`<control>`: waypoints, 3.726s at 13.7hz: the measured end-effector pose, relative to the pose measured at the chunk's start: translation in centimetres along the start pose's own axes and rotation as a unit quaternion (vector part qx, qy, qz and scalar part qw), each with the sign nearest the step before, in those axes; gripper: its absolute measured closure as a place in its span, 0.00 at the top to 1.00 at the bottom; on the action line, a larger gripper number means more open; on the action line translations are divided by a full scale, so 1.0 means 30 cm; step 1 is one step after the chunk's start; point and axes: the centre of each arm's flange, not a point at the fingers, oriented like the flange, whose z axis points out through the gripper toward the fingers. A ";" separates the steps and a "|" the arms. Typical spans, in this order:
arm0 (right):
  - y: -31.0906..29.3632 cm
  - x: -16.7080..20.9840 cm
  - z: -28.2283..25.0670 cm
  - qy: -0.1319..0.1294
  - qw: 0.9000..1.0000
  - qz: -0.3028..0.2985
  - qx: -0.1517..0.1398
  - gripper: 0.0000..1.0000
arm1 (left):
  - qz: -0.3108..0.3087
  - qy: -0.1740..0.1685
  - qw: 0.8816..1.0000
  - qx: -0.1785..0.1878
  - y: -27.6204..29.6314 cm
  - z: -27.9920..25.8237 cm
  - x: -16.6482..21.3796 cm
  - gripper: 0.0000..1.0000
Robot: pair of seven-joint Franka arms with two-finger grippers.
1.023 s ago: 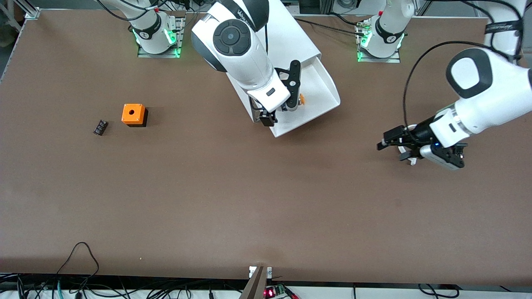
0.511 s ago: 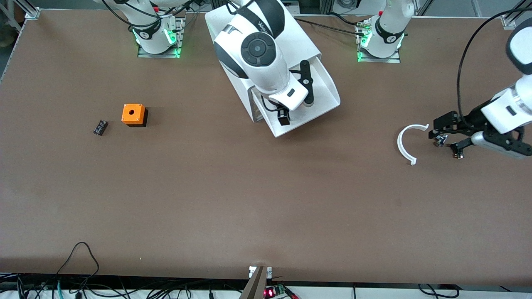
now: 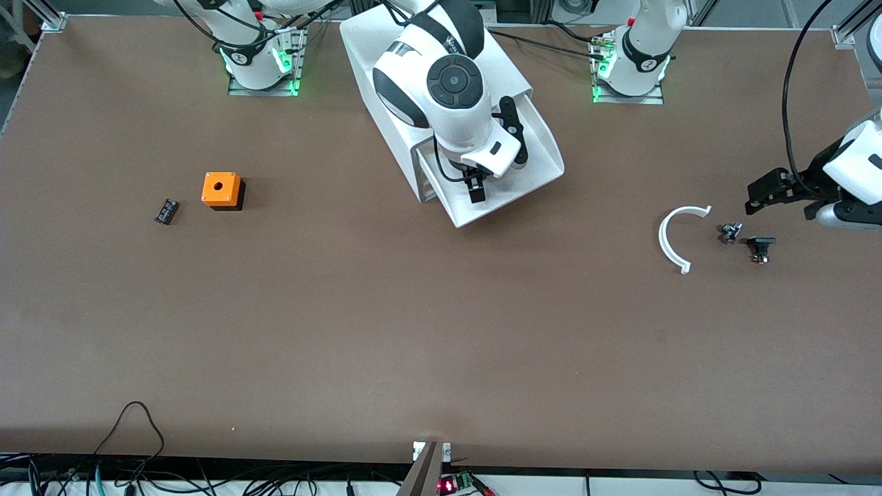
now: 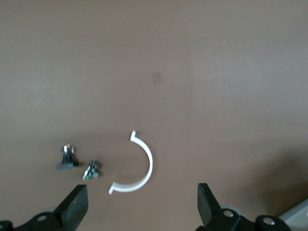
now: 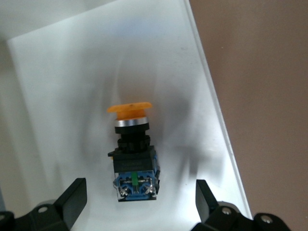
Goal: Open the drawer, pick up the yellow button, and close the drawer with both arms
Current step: 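Close the right gripper around the orange-capped push button, then lift the push button out of the drawer with the right gripper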
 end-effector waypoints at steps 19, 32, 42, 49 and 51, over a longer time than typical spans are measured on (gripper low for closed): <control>-0.011 0.041 0.065 -0.005 1.000 -0.028 0.002 0.48 | -0.078 -0.006 0.997 0.024 -0.006 -0.115 -0.068 1.00; -0.053 0.089 -0.111 0.003 0.999 0.003 -0.048 0.41 | -0.080 -0.007 0.996 0.024 -0.007 -0.114 -0.068 1.00; 0.112 -0.357 -0.495 0.040 0.921 0.372 -0.108 0.41 | -0.127 -0.005 0.992 0.018 0.248 0.052 0.012 1.00; 0.253 -0.943 -0.440 -0.045 0.768 0.631 -0.099 0.41 | -0.230 0.019 0.973 -0.017 0.644 0.423 0.001 1.00; 0.262 -1.049 -0.376 -0.064 0.715 0.690 -0.091 0.41 | -0.266 0.031 0.963 -0.037 0.740 0.524 -0.028 1.00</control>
